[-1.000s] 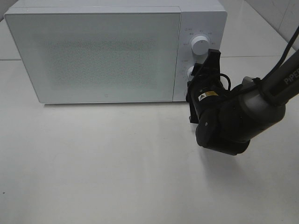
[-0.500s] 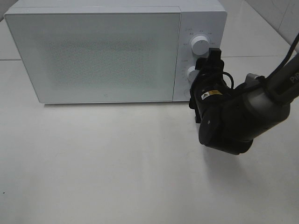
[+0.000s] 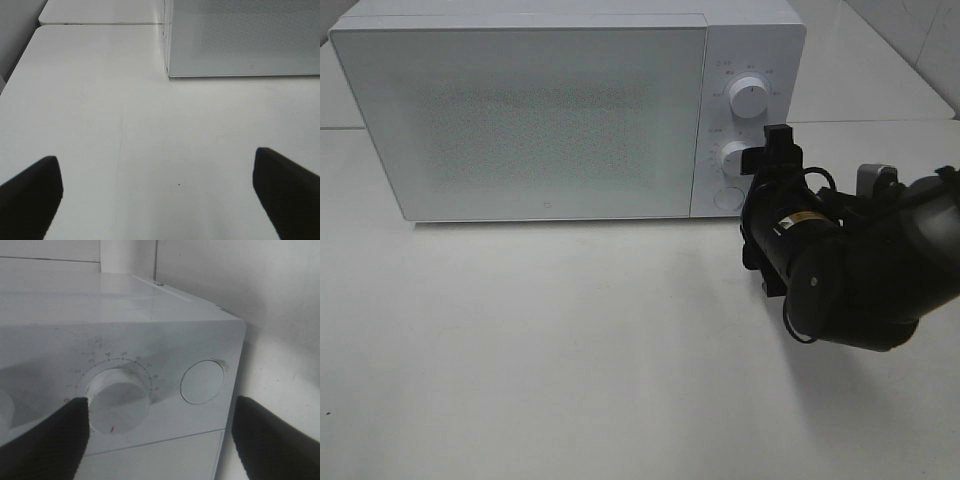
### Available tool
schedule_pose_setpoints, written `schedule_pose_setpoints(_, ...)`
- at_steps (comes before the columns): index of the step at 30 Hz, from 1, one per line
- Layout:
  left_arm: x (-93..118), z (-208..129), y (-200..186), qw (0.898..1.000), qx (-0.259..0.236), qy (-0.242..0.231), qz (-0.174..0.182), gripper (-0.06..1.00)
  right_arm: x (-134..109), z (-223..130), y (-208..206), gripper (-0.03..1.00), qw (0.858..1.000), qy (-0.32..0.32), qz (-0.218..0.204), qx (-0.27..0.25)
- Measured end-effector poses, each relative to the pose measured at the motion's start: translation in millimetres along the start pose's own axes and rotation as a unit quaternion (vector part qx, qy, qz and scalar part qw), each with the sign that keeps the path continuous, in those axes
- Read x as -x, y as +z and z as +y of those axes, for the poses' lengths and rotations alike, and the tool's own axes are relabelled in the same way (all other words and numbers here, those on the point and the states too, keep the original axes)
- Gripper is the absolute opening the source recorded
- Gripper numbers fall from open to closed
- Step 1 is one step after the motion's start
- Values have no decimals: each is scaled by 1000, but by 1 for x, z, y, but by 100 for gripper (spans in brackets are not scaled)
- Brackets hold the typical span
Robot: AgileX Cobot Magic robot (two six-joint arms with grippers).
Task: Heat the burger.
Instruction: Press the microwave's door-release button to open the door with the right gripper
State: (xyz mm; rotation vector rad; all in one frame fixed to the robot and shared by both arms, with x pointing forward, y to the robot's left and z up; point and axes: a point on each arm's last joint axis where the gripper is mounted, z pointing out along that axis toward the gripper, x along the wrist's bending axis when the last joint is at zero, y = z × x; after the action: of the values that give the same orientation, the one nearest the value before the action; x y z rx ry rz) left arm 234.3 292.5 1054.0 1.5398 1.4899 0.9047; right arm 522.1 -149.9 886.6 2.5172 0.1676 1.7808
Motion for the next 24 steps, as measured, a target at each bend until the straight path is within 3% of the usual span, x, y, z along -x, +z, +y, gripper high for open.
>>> schedule_pose_setpoints(7,0,0,0,1000,0,0,0,97,-7,13,-25,76,992,-120,-21,-32)
schedule_pose_setpoints(8,0,0,0,1000,0,0,0,97,-11,17,-30,76,985,-164,-29,-52)
schedule_pose_setpoints(10,0,0,0,1000,0,0,0,97,-14,20,-31,76,979,-189,-34,-63)
schedule_pose_setpoints(11,0,0,0,1000,0,0,0,97,-19,25,-33,76,967,-238,-41,-85)
schedule_pose_setpoints(12,0,0,0,1000,0,0,0,97,-19,25,-33,76,967,-238,-41,-85)
schedule_pose_setpoints(13,0,0,0,1000,0,0,0,97,-22,29,-34,76,958,-266,-46,-99)
schedule_pose_setpoints(14,0,0,0,1000,0,0,0,97,-25,35,-38,76,938,-317,-60,-129)
schedule_pose_setpoints(15,0,0,0,1000,0,0,0,97,-25,35,-38,76,938,-317,-60,-129)
schedule_pose_setpoints(16,0,0,0,1000,0,0,0,97,-25,41,-42,75,915,-363,-75,-158)
schedule_pose_setpoints(17,0,0,0,1000,0,0,0,97,-25,41,-42,75,915,-363,-75,-158)
schedule_pose_setpoints(18,0,0,0,1000,0,0,0,97,-26,45,-43,75,906,-380,-83,-168)
schedule_pose_setpoints(19,0,0,0,1000,0,0,0,97,-25,52,-47,75,878,-422,-109,-199)
schedule_pose_setpoints(20,0,0,0,1000,0,0,0,97,-25,52,-47,75,878,-422,-109,-199)
schedule_pose_setpoints(21,0,0,0,1000,0,0,0,97,-25,55,-49,75,862,-440,-126,-217)
schedule_pose_setpoints(22,0,0,0,1000,0,0,0,97,-29,59,-51,75,831,-477,-146,-247)
schedule_pose_setpoints(23,0,0,0,1000,0,0,0,97,-29,59,-51,75,831,-477,-146,-247)
schedule_pose_setpoints(24,0,0,0,1000,0,0,0,97,-35,60,-53,75,792,-519,-161,-278)
